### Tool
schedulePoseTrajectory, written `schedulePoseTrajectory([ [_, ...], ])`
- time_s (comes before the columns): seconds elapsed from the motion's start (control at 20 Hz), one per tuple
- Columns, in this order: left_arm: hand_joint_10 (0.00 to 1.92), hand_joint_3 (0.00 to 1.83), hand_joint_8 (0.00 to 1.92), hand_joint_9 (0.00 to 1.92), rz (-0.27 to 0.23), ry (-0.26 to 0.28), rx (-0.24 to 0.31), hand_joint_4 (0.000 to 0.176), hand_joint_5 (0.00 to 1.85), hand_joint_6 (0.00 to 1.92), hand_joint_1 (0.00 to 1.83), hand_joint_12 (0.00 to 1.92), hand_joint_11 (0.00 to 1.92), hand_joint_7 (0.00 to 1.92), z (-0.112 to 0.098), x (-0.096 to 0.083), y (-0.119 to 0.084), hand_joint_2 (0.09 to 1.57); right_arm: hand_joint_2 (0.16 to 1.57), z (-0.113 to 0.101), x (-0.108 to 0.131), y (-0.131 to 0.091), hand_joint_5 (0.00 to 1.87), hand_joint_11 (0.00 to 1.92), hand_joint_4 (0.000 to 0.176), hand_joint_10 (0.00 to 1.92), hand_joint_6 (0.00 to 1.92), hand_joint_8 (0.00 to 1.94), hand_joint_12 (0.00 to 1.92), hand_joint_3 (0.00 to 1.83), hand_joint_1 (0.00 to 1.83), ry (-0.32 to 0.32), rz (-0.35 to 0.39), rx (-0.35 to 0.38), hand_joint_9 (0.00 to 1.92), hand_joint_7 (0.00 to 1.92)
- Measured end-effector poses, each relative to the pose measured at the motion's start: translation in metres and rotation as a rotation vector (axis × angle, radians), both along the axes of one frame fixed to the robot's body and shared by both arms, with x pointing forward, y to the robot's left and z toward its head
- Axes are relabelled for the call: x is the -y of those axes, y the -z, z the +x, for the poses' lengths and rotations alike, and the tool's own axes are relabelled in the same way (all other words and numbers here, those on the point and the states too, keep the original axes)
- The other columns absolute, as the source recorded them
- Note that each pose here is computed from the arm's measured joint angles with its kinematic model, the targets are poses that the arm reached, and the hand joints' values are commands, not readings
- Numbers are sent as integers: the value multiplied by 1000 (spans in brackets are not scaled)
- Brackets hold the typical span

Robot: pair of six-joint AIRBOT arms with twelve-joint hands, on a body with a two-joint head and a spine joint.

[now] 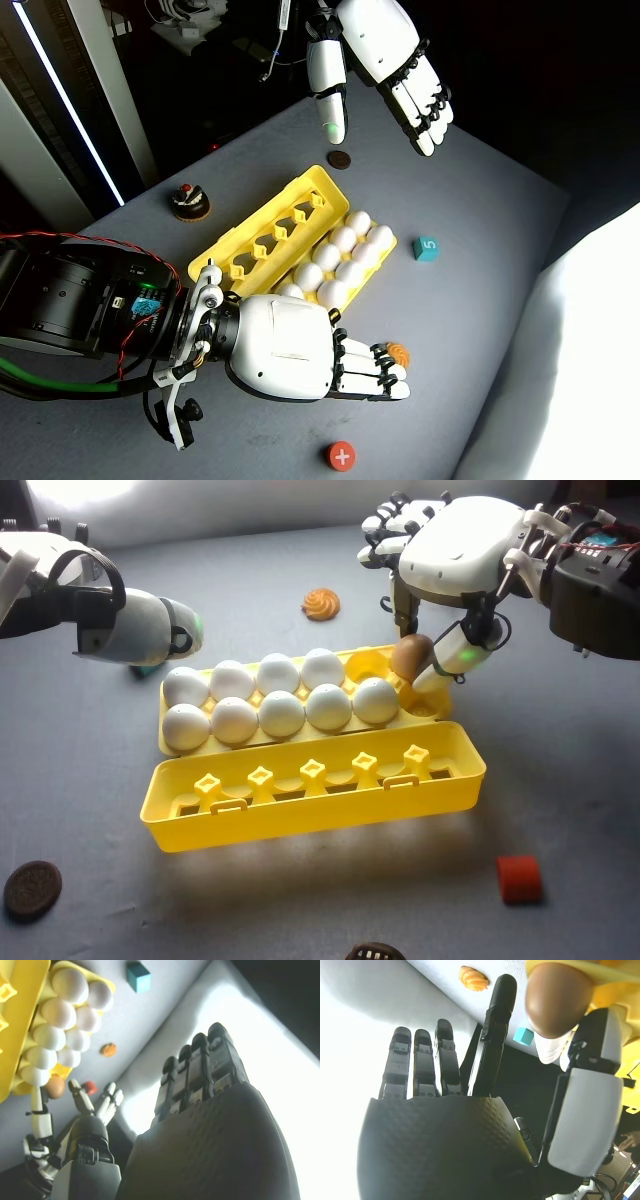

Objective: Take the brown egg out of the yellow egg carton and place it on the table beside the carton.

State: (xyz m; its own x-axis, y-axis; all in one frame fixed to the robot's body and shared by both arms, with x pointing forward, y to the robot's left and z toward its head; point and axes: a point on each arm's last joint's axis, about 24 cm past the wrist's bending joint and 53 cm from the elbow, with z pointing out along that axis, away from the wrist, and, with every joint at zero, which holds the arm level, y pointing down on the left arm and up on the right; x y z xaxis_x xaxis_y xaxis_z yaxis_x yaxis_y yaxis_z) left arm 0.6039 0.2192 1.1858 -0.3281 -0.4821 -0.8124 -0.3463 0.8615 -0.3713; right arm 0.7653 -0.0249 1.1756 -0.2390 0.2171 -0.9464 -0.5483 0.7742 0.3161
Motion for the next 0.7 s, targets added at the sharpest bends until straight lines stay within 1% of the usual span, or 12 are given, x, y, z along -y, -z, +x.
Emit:
schedulePoseTrajectory([
  [0.1, 0, 1, 2, 1, 0, 0, 0, 0, 38, 8, 0, 0, 0, 19, 0, 0, 0, 1180, 947, 0, 0, -1, 1456, 0, 176, 0, 114, 0, 0, 0, 1118, -2, -4, 7, 0, 245],
  [0.15, 2, 3, 4, 5, 0, 0, 0, 0, 33, 5, 0, 0, 0, 24, 0, 0, 0, 1184, 950, 0, 0, -1, 1462, 0, 176, 0, 111, 0, 0, 0, 1123, -2, -4, 7, 0, 189],
  [0.2, 9, 4, 11, 25, 0, 0, 0, 0, 50, 11, 0, 0, 0, 43, 0, 0, 0, 1186, 950, 0, 0, -1, 1464, 0, 176, 0, 108, 6, 0, 0, 1124, -2, -4, 7, 0, 194],
  [0.25, 13, 2, 13, 39, 0, 0, 0, 0, 51, 9, 0, 0, 0, 54, 0, 0, 0, 1183, 944, 0, 0, -1, 1489, 0, 176, 0, 64, 9, 0, 0, 1129, -2, -4, 7, 0, 229],
  [0.4, 6, 2, 4, 18, 0, 0, 0, 0, 38, 4, 0, 0, 0, 34, 0, 0, 0, 1185, 947, 0, 0, -1, 1490, 0, 176, 0, 56, 22, 0, 0, 1127, -2, -4, 8, 0, 273],
  [0.65, 2, 2, 2, 11, 0, 0, 0, 0, 51, 9, 0, 0, 0, 32, 0, 0, 0, 1184, 951, 2, 1, -8, 1487, 0, 176, 1, 47, 6, 0, 2, 1124, 0, -2, 16, 3, 251],
  [0.7, 0, 0, 0, 3, 0, 0, 0, 0, 50, 8, 0, 0, 0, 26, 0, 0, 0, 1181, 949, 2, 2, -9, 1488, 0, 176, 7, 47, 21, 0, 1, 1125, 2, -1, 17, 17, 290],
])
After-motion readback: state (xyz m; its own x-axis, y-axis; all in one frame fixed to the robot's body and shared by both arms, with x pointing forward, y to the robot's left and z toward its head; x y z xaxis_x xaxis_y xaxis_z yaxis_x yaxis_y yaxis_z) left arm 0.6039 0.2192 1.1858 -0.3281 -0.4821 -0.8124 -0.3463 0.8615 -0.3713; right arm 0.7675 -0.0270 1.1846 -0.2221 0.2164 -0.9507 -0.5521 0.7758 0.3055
